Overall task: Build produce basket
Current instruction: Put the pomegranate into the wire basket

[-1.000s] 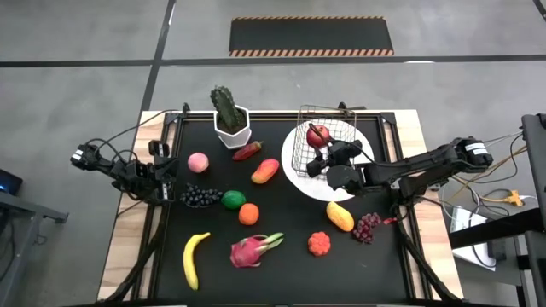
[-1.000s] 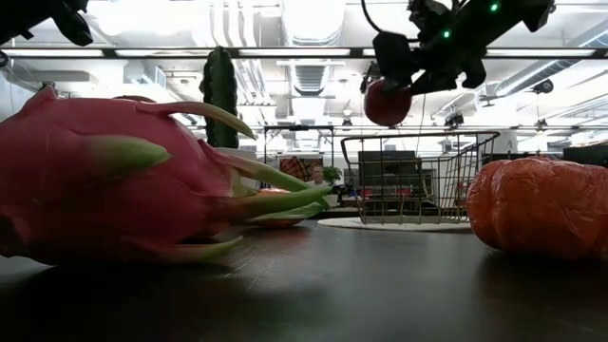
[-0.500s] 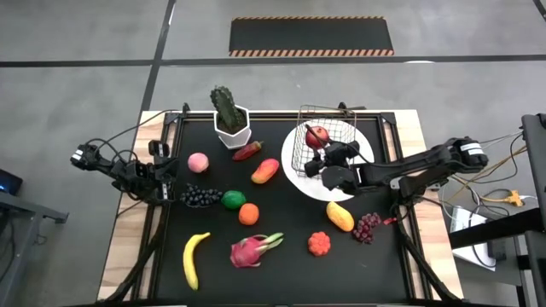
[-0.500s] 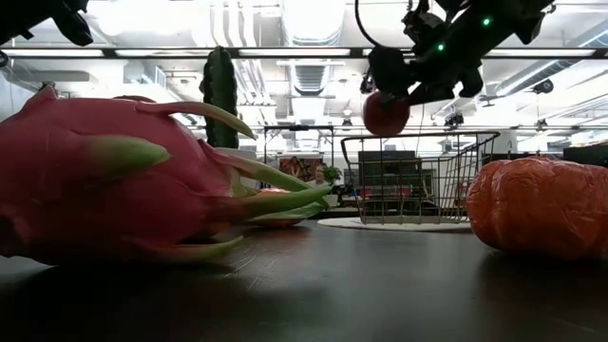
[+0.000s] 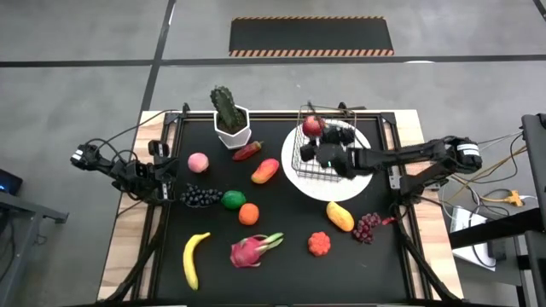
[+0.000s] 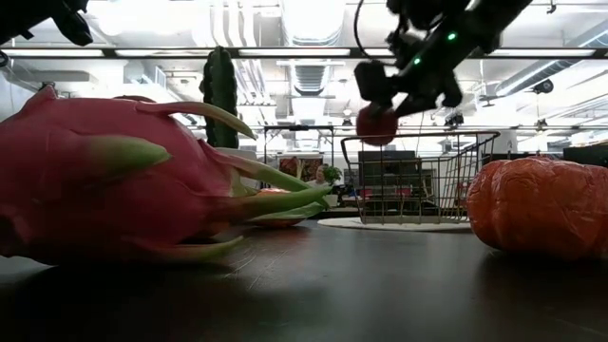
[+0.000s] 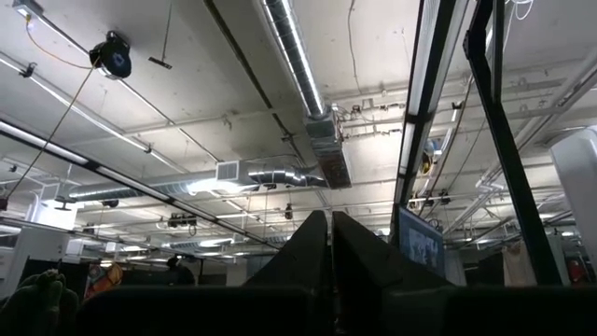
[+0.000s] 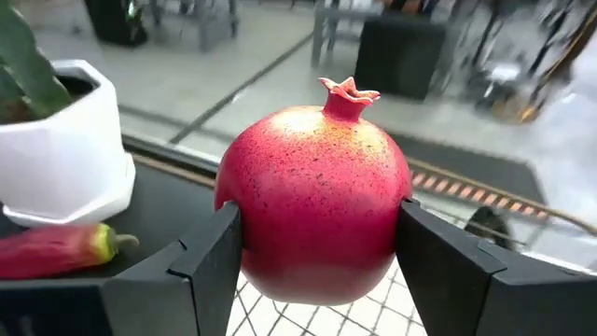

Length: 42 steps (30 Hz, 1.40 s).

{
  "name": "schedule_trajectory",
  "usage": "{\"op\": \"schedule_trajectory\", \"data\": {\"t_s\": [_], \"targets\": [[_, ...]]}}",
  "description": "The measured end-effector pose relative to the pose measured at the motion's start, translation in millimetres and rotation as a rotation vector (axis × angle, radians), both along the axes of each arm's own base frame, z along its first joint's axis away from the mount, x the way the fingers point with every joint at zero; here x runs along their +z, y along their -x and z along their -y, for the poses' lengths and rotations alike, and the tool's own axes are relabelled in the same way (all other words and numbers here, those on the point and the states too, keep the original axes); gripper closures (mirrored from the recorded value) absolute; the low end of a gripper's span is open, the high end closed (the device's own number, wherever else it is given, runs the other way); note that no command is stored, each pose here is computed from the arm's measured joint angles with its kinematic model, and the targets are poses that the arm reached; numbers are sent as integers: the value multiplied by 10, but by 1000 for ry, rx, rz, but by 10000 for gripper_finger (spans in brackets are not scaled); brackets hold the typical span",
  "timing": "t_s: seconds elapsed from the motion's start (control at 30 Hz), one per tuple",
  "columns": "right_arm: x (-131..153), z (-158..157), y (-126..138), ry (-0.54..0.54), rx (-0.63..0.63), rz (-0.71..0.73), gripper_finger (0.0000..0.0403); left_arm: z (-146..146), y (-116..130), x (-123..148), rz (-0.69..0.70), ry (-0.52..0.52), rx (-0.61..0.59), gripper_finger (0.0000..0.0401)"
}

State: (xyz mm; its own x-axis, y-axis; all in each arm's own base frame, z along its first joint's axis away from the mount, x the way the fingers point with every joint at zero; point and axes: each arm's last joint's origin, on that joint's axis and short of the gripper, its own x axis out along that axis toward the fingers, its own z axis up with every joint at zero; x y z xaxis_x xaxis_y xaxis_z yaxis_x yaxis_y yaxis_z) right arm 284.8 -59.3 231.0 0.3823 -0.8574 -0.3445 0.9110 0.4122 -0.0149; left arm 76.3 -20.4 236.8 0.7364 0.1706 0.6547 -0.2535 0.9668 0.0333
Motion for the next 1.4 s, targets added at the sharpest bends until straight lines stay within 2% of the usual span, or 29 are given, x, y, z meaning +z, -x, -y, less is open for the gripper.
{"op": "schedule_trajectory", "data": {"t_s": [0.2, 0.43, 0.73, 1.0, 1.4], "targets": [[-6, 403, 81, -235, 7, -79, 167, -1, 1, 1, 1, 1, 1, 398], [-101, 472, 98, -331, -29, -140, 167, -2, 1, 1, -1, 3, 4, 398], [-374, 544, -32, -339, -76, -171, 166, -2, 1, 0, -1, 3, 5, 398], [-464, 591, -140, -305, -122, -191, 159, -3, 2, 2, -3, -10, 18, 398], [-549, 658, -295, -289, -147, -254, 112, -4, 4, 4, 0, -9, 19, 398]]}}
